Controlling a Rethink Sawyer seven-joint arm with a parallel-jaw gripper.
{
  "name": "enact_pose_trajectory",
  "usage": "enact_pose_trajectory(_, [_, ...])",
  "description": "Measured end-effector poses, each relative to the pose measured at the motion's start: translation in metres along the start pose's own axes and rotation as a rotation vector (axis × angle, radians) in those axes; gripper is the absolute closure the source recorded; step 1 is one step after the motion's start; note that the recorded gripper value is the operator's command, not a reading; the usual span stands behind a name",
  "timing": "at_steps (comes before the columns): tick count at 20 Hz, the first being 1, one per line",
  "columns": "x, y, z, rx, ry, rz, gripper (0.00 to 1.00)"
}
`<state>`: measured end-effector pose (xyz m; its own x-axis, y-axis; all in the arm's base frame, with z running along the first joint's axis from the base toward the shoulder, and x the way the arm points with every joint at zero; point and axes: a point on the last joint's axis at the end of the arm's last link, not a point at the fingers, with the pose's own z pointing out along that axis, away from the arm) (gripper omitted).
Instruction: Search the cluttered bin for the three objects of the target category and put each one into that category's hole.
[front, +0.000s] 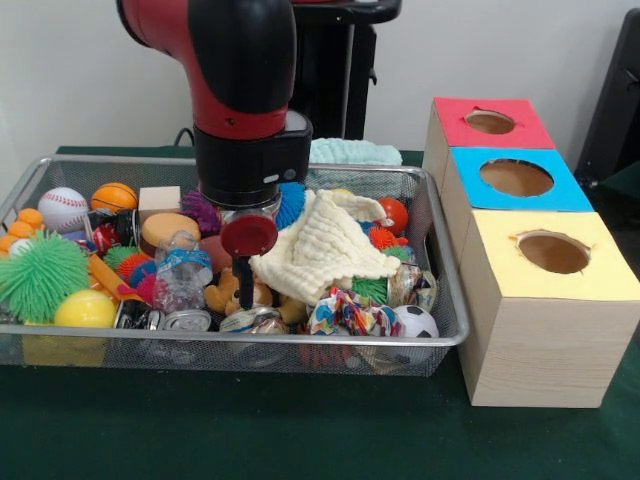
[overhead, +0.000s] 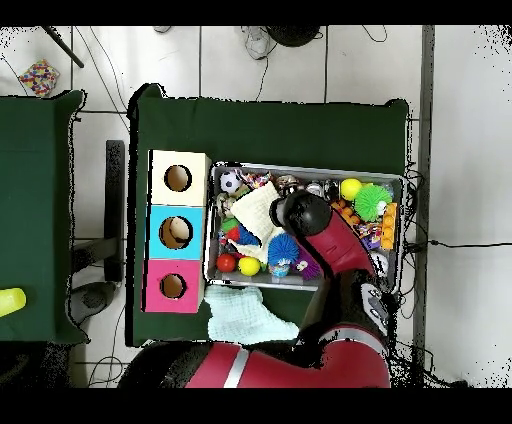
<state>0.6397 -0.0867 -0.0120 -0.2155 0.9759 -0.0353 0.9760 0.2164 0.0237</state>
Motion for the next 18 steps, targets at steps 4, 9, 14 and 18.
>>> enact_pose_trajectory(4, [0.008,-0.005,0.007,0.009,0.025,0.003,0.0])
enact_pose_trajectory(9, [0.009,-0.005,0.008,0.011,0.026,0.004,0.0])
enact_pose_trajectory(14, [0.009,-0.007,0.011,0.016,0.028,0.004,0.0])
enact_pose_trajectory(18, [0.01,-0.008,0.015,0.02,0.029,-0.002,0.0])
